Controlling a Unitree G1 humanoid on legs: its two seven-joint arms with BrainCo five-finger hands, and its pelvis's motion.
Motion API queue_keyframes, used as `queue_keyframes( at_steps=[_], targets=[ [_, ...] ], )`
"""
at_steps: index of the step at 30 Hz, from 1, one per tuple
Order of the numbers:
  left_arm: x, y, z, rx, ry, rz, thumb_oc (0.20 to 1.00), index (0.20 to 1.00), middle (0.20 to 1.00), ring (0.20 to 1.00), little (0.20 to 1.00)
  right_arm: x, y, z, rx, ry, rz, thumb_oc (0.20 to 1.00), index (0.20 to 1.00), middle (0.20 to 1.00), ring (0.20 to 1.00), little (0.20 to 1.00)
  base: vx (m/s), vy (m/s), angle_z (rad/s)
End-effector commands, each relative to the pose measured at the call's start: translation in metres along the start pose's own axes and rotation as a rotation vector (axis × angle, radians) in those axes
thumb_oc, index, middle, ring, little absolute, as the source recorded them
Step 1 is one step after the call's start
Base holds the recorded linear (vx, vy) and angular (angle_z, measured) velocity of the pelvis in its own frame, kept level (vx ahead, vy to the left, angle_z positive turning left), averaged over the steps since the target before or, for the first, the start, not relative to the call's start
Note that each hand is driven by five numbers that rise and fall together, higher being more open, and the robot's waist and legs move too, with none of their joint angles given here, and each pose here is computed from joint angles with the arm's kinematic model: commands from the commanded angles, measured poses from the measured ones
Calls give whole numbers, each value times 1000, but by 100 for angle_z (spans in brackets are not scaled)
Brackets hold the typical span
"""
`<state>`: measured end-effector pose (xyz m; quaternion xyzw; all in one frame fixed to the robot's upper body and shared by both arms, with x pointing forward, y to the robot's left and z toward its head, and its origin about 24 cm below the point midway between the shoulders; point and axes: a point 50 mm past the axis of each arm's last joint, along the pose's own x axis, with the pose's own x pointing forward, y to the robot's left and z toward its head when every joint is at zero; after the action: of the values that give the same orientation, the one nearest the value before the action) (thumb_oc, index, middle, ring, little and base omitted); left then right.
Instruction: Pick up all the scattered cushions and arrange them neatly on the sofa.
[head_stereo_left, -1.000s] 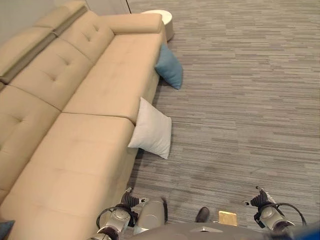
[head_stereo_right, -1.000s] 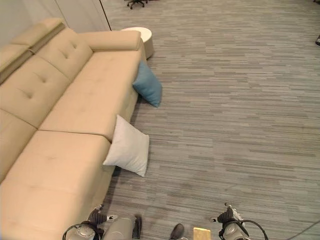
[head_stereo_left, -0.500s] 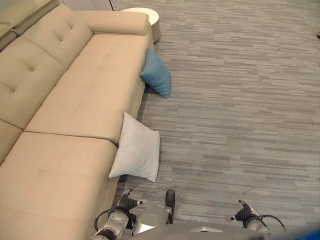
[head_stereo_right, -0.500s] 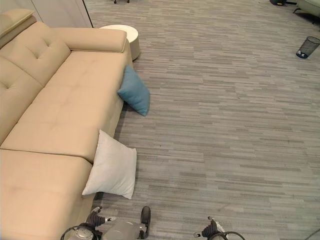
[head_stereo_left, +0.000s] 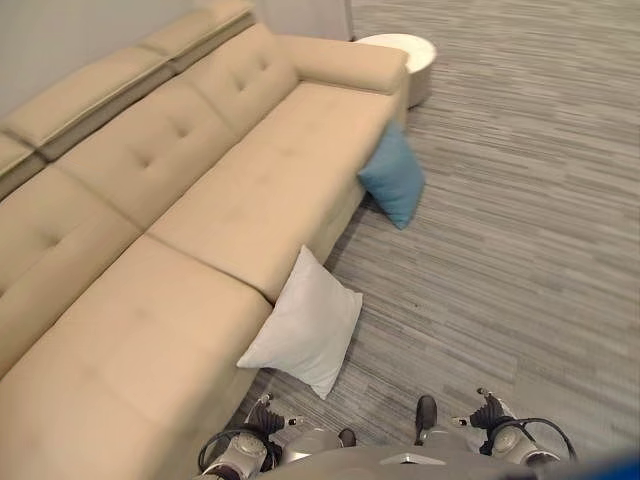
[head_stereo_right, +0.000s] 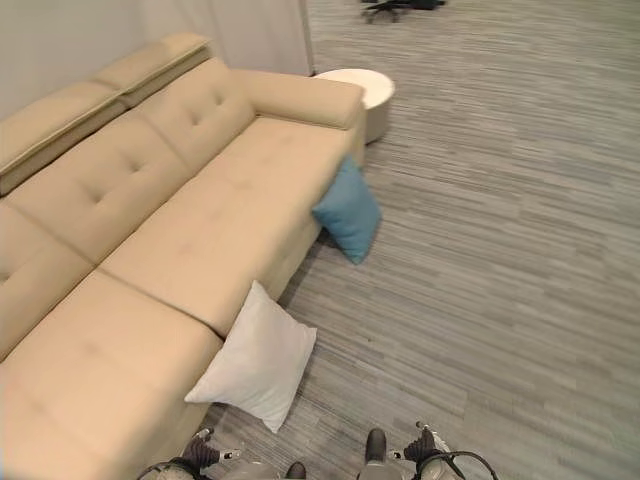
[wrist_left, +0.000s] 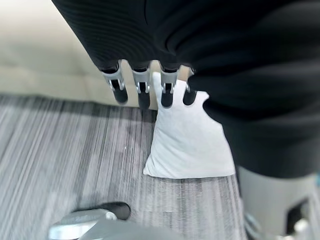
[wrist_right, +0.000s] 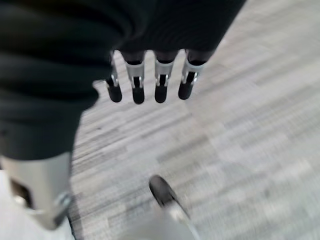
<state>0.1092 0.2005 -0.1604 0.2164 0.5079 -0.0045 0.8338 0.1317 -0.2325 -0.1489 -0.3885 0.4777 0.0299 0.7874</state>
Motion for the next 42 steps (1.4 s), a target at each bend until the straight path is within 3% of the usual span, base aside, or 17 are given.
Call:
queue_keyframes(
  at_steps=[1,6,11,16,33,40,41,42],
  targets=[
    [2,-13,23,25,-65,-40,1000,1000,1000,1000,1000,2,-20,-8,25,0,-65,1000,1000,1000,1000,1000,9,-249,86],
    [2,-13,26,19,-77,-37,1000,1000,1000,1000,1000,-3,-10,-24,42,47,-66,1000,1000,1000,1000,1000,101,-159,147],
    [1,-7,14,-44,-39,-18,1000,1000,1000,1000,1000,-6,4,-19,-8,24,-17,1000,1000,1000,1000,1000,154,22,11],
    [2,6,8,-32,-26,18,1000,1000,1000,1000,1000,-1,-1,0,-21,-41,-18,1000,1000,1000,1000,1000,132,87,34],
    [4,-4,23,-8,-61,-1,1000,1000,1000,1000,1000,2,-9,8,28,-57,-37,1000,1000,1000,1000,1000,150,-193,91],
    [2,-7,16,5,-50,-27,1000,1000,1000,1000,1000,-3,0,-6,52,-7,-21,1000,1000,1000,1000,1000,28,-131,151],
    [2,5,4,-26,-4,-11,1000,1000,1000,1000,1000,-3,-28,-47,72,104,0,1000,1000,1000,1000,1000,134,52,57],
    [2,4,4,-26,-5,-13,1000,1000,1000,1000,1000,-3,-29,-47,72,105,-1,1000,1000,1000,1000,1000,108,75,-32]
  ],
)
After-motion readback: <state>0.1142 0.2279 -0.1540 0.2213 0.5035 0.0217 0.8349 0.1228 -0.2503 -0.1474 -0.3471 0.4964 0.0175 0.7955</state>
